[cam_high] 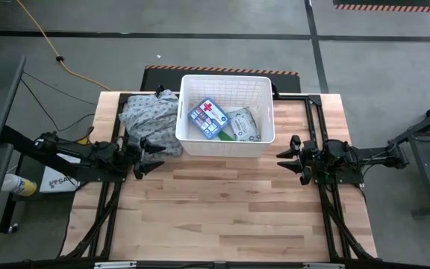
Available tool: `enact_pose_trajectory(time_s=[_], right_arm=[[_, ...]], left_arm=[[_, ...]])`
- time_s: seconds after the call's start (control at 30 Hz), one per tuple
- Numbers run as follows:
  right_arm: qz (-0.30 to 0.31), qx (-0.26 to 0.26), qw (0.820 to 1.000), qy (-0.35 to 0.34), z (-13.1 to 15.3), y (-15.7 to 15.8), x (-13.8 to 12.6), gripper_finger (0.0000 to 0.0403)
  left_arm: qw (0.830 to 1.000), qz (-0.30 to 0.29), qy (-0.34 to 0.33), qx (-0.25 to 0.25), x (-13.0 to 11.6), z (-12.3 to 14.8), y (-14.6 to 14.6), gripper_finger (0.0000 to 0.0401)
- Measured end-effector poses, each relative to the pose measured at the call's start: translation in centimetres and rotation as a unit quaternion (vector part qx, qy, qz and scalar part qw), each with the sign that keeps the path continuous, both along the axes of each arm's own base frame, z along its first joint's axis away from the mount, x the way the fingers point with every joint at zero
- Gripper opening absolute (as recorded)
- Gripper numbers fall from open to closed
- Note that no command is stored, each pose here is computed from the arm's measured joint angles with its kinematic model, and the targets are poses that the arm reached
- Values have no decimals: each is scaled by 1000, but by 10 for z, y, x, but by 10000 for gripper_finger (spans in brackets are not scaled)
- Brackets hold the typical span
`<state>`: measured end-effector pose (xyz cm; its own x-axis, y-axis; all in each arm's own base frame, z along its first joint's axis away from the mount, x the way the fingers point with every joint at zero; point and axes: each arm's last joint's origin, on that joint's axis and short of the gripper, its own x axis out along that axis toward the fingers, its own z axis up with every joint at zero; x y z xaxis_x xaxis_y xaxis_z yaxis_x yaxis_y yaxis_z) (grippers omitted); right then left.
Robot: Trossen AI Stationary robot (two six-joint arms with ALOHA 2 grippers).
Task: Pick & place medical supplies in basket/bin
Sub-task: Return to Home Position
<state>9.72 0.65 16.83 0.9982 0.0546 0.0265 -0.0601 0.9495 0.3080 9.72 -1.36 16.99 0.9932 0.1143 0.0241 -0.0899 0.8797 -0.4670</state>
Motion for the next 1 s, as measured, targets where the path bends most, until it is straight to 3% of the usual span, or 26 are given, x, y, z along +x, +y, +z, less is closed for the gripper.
enact_pose_trajectory(time_s=[1.0], right_arm=[[0, 0, 1000, 0, 0, 0, 0, 141]], left_arm=[[1000, -2, -4, -1, 0, 0, 0, 397]])
